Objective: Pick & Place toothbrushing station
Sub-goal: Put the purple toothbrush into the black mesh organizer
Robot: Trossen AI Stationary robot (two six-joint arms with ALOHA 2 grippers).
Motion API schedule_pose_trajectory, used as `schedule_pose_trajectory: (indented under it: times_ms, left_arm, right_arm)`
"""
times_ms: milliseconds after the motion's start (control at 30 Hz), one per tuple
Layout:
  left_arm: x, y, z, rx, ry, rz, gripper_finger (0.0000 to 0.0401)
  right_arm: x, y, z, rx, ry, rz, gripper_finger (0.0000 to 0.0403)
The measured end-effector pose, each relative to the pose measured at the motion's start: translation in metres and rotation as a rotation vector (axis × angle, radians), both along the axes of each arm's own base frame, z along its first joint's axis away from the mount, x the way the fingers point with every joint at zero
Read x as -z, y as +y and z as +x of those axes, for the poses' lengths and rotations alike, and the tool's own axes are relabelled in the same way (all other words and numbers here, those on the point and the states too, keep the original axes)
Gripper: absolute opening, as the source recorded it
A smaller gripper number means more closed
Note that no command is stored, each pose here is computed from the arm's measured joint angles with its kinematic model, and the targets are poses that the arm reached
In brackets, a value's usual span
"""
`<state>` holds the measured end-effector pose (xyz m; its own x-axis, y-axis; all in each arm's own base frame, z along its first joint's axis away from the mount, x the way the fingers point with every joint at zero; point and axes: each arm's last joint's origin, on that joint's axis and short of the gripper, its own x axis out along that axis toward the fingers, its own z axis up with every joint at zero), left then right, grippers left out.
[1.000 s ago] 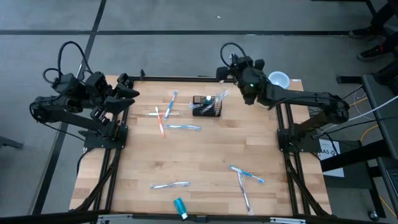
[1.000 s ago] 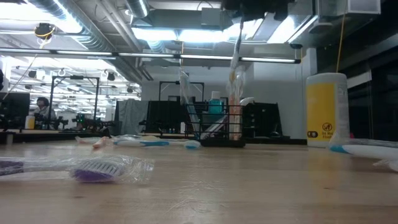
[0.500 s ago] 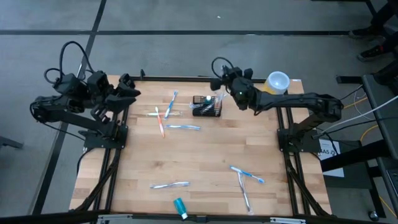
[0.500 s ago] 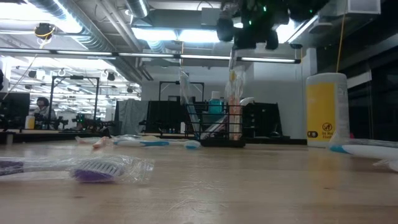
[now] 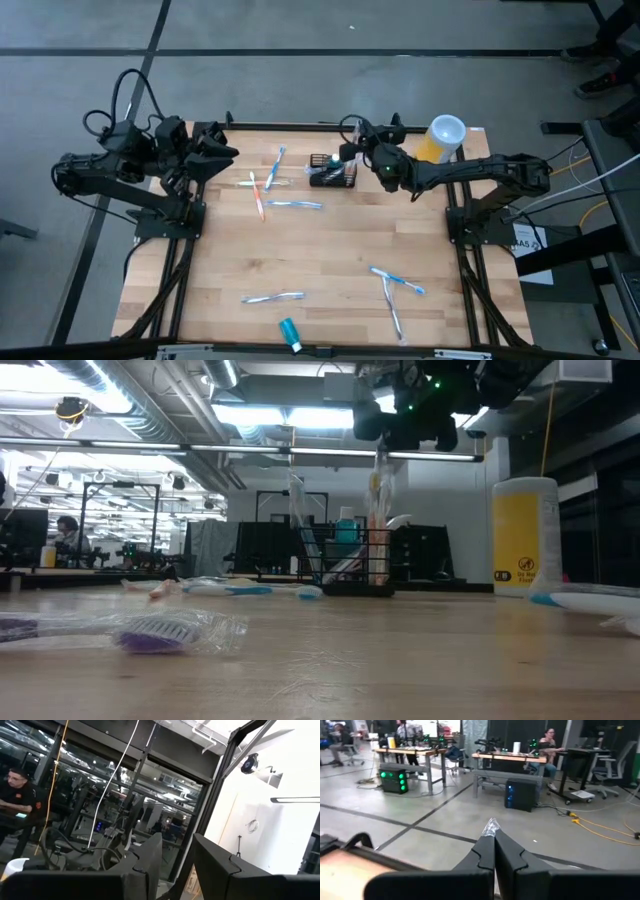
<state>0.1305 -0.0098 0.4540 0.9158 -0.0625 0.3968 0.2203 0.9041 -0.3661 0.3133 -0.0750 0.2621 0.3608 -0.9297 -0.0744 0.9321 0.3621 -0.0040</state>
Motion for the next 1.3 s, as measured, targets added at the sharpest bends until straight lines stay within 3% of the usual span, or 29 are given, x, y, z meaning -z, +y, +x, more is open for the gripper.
schedule_pose_trajectory:
  times_ms: [467, 667, 767, 1000, 1167, 1300]
  left_arm:
    - [0.0, 0.0, 0.0, 0.005, -0.005, -0.01, 0.0104]
    - [-0.001, 0.0, 0.0, 0.008, -0.005, -0.017, 0.0104]
    - [-0.001, 0.0, -0.001, 0.011, -0.012, -0.016, 0.0104]
    - [-0.018, -0.001, -0.004, 0.022, -0.05, 0.043, 0.0104]
    - [-0.027, -0.001, -0.004, 0.023, 0.01, 0.087, 0.0104]
    - [-0.028, -0.002, -0.003, 0.044, 0.021, 0.114, 0.0104]
  right_arm:
    - [0.043, -0.006, -0.019, 0.03, -0.007, 0.063, 0.0]
    - [0.05, -0.012, -0.016, -0.059, -0.031, 0.079, 0.0006]
    - [0.054, -0.015, -0.011, -0.114, -0.038, 0.081, 0.0024]
    - [0.058, -0.018, -0.01, -0.112, -0.054, 0.09, 0.0074]
    - [0.059, -0.022, -0.011, -0.091, -0.078, 0.103, 0.0113]
    - [0.043, -0.017, -0.015, -0.099, -0.112, 0.083, 0.0142]
